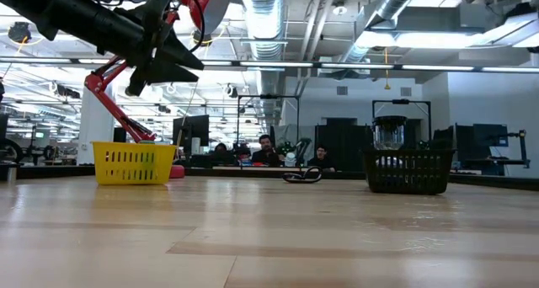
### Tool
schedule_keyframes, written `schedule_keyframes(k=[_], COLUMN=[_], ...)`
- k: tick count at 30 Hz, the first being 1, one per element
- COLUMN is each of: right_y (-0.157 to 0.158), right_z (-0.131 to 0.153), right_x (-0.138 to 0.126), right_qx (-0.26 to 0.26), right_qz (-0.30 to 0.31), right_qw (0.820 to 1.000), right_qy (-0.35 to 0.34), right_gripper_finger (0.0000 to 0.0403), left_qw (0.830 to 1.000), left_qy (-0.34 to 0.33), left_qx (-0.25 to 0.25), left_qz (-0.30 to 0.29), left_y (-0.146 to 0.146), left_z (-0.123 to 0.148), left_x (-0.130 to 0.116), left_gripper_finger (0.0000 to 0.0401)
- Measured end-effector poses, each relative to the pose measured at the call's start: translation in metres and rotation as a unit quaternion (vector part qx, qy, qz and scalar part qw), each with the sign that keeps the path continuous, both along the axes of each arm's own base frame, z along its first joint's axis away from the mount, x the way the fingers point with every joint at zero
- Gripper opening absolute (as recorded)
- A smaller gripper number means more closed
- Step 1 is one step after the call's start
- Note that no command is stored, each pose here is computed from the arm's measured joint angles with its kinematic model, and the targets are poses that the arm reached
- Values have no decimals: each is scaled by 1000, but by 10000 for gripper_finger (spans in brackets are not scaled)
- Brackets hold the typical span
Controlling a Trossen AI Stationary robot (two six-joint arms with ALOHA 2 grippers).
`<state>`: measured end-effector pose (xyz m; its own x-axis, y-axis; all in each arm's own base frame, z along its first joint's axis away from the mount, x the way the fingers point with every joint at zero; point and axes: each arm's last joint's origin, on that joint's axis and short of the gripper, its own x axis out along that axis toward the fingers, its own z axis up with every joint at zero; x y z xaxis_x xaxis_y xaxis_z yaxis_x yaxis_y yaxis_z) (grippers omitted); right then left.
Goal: Pick & Place Office items
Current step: Move the green hourglass to the center of the table
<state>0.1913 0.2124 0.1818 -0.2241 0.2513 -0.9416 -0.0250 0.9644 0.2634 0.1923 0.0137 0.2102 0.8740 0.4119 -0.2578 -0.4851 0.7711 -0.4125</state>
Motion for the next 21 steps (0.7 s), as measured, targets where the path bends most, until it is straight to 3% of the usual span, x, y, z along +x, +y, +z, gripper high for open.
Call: schedule_keyframes(k=[8,12,17,21], right_y=[-17,-24,-43,-65], right_z=[15,34,58,73], right_x=[11,12,8,6], right_qx=[32,67,13,-27], right_qz=[-36,-3,25,47], right_qw=[999,997,989,963], right_qy=[14,-25,-145,-263], right_gripper_finger=[100,83,42,7], left_qw=[1000,1000,1000,1000], left_qy=[-4,-6,-13,-16], left_qx=[0,0,0,0], left_qz=[0,0,0,0], left_y=[0,0,0,0], left_z=[1,1,2,3], left_x=[0,0,1,1], left_gripper_finger=[131,131,131,131])
